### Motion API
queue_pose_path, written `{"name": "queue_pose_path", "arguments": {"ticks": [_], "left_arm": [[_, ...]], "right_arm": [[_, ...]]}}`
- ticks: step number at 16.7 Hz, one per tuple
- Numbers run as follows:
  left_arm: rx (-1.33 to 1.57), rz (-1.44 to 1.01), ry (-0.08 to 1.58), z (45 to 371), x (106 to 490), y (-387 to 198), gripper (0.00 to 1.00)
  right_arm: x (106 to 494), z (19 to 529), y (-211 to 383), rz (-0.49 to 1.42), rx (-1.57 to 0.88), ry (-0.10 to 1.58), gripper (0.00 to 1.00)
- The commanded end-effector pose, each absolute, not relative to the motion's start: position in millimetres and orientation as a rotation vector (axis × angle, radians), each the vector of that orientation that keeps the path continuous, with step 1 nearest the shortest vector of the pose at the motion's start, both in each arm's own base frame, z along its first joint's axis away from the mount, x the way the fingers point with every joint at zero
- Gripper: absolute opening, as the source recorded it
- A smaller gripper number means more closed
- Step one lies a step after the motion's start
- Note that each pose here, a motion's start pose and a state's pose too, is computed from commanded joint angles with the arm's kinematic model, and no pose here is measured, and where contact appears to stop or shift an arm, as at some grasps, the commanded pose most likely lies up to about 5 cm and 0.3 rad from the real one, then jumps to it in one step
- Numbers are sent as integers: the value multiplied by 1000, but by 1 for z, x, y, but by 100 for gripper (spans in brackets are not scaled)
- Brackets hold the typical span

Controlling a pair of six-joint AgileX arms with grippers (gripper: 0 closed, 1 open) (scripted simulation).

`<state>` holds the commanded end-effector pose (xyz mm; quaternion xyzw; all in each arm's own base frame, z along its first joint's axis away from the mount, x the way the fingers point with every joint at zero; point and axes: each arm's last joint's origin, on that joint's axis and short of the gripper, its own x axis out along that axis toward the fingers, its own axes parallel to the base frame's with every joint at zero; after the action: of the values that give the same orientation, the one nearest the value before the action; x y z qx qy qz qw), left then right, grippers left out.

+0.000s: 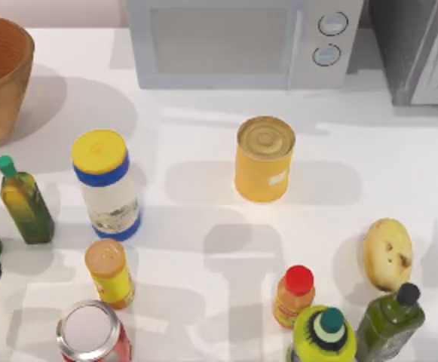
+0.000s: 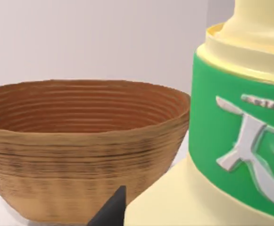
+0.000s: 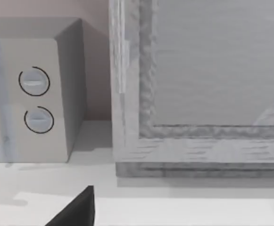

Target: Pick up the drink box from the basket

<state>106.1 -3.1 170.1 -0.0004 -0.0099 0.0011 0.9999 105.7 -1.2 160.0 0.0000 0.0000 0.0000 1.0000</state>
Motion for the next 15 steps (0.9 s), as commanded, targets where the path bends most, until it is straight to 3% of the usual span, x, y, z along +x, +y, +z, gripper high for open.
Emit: {"name": "queue_pose_path", "arguments": {"ticks": [5, 10, 12, 15], "left_arm": [[-53, 32, -133, 238, 116, -22, 0], [-167, 168, -157, 309, 156, -77, 0], [-194, 242, -125, 322, 177, -119, 0], [-183, 372, -61, 313, 199, -197, 0]], "right_arm": [[106, 160, -1, 0, 0, 0, 100], [106, 160, -1, 0, 0, 0, 100], [106, 160, -1, 0, 0, 0, 100], [106, 160, -1, 0, 0, 0, 100]]}}
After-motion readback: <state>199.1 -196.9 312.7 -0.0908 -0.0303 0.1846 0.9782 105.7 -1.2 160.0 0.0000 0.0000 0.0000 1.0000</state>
